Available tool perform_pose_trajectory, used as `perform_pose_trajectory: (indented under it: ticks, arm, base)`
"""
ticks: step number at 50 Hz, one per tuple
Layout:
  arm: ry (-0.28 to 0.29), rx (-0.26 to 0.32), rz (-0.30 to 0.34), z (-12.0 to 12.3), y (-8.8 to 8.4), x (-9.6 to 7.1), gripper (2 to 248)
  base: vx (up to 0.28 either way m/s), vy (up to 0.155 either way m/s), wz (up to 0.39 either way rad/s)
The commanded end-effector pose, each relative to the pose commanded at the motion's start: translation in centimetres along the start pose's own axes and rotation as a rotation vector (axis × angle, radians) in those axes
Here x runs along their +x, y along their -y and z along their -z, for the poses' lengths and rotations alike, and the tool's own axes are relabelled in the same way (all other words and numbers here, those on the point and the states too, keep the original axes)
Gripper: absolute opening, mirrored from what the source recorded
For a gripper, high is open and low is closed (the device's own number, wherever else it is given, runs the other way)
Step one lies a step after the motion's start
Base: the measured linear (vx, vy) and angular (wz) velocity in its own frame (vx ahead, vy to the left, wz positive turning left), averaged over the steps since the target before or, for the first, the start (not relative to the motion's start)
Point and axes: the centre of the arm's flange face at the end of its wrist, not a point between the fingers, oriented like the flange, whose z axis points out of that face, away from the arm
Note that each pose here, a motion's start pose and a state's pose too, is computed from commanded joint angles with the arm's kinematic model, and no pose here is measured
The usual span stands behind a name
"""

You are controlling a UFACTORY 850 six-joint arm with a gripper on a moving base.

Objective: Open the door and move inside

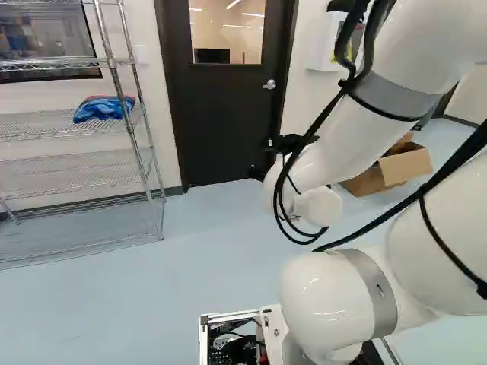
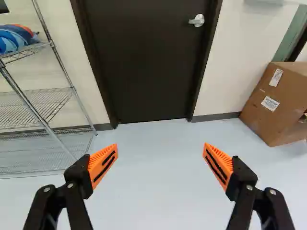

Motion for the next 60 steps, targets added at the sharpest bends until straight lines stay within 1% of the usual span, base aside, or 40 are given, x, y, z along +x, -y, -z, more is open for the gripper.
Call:
perform_pose_trajectory:
  ticks: [26,53,60]
  arm:
    - [0.0,0.0,0.0,0.0,0.0,0.0,247]
    - [0.0,0.0,0.0,0.0,0.0,0.0,247]
    - [0.0,0.0,0.0,0.0,0.0,0.0,247]
  base:
    - [0.169,0.0,-0.022]
    - [0.196,0.0,-0.018]
    - [0.217,-0.042,-0.113]
